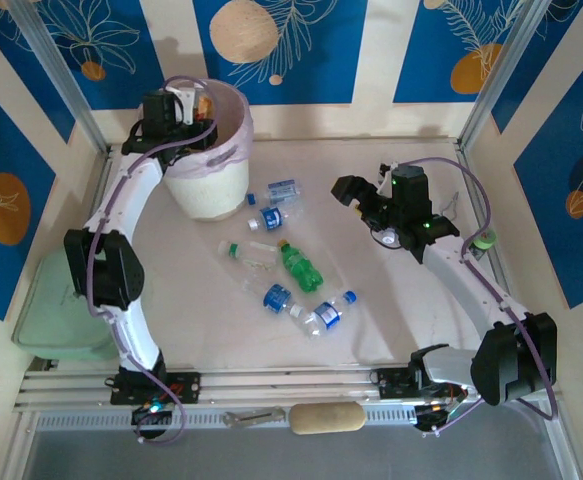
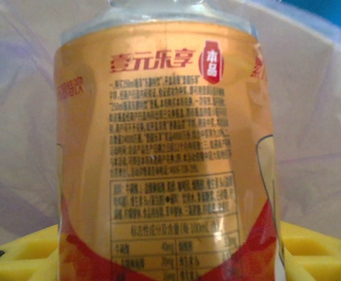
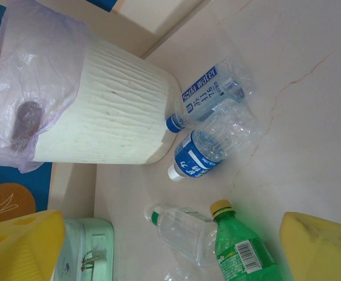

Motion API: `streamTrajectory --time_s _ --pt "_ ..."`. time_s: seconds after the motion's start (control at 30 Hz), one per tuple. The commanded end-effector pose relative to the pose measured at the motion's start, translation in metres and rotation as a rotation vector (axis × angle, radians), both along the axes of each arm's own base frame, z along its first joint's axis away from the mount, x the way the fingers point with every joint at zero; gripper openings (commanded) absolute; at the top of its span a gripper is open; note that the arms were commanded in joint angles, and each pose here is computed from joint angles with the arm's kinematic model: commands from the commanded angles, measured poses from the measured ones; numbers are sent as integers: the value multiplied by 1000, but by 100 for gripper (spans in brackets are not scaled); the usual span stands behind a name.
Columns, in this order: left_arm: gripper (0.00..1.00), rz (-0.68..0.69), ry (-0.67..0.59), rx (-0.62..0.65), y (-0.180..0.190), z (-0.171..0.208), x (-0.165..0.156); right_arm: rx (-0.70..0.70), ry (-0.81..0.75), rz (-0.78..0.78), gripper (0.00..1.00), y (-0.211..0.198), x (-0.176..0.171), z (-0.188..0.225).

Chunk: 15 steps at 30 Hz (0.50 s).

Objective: Put the plastic bottles in the bin

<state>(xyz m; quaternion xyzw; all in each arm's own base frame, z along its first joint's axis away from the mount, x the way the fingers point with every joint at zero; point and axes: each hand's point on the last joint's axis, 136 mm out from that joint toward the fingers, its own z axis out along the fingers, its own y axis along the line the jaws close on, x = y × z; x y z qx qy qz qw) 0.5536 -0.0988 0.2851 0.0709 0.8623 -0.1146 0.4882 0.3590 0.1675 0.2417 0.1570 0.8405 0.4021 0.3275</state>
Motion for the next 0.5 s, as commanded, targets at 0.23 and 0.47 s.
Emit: streamTrajectory --time_s 0.23,0.47 --pt "84 16 -35 -25 4 23 -2 -10 37 22 95 14 -1 -11" --pt "100 -23 -67 -79 -4 48 -14 -53 95 43 95 25 -6 -25"
